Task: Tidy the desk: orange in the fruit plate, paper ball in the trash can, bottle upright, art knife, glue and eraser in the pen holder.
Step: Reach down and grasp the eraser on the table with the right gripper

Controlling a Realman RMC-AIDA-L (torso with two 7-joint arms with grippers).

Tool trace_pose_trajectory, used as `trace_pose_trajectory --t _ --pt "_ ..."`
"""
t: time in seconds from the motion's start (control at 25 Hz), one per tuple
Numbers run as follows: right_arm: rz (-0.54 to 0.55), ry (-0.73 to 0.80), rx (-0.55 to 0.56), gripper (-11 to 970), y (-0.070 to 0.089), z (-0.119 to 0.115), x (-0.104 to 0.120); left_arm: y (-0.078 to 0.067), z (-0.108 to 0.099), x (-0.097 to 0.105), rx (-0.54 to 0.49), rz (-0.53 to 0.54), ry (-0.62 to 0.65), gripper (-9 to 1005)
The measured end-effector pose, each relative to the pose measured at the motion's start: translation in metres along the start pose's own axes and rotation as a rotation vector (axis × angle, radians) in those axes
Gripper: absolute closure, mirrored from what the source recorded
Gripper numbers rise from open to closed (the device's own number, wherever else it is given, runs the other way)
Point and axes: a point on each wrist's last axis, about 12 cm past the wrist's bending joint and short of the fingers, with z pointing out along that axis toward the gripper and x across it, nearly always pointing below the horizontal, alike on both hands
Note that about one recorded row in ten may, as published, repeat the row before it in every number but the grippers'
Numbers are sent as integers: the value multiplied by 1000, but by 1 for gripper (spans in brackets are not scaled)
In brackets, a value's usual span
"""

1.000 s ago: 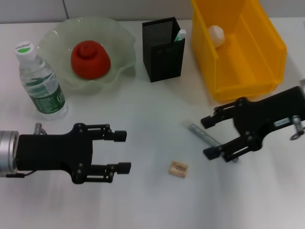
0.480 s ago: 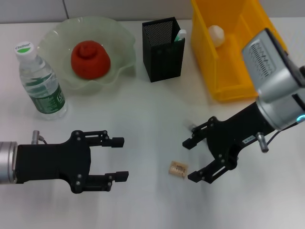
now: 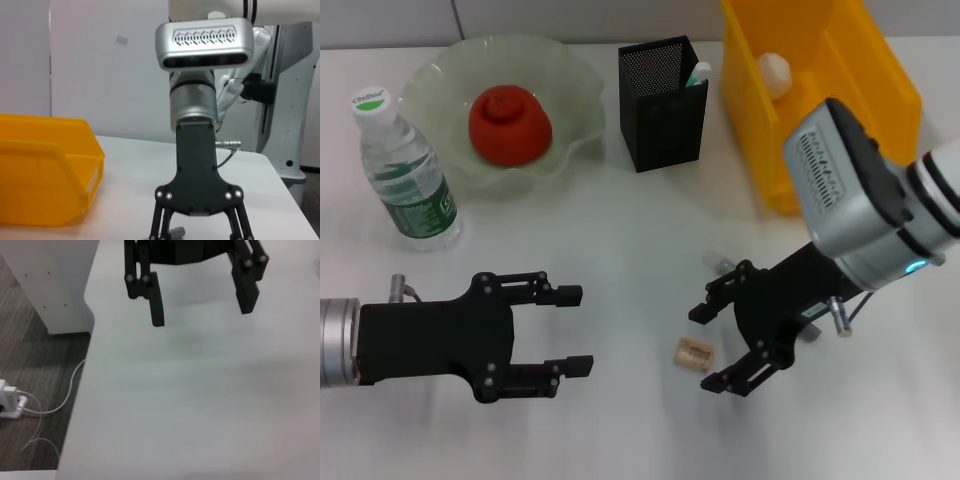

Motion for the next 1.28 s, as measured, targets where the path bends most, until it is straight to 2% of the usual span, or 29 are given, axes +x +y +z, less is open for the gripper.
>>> trace_pose_trajectory --t 0.4,0.8,1.28 --pt "-20 15 29 175 1 13 2 -3 1 0 8 -2 -17 284" --pt "-28 17 42 572 2 18 4 -4 2 -1 12 -1 -24 284" --pt "-45 22 58 584 4 26 5 -5 -1 -3 11 -1 -48 283"
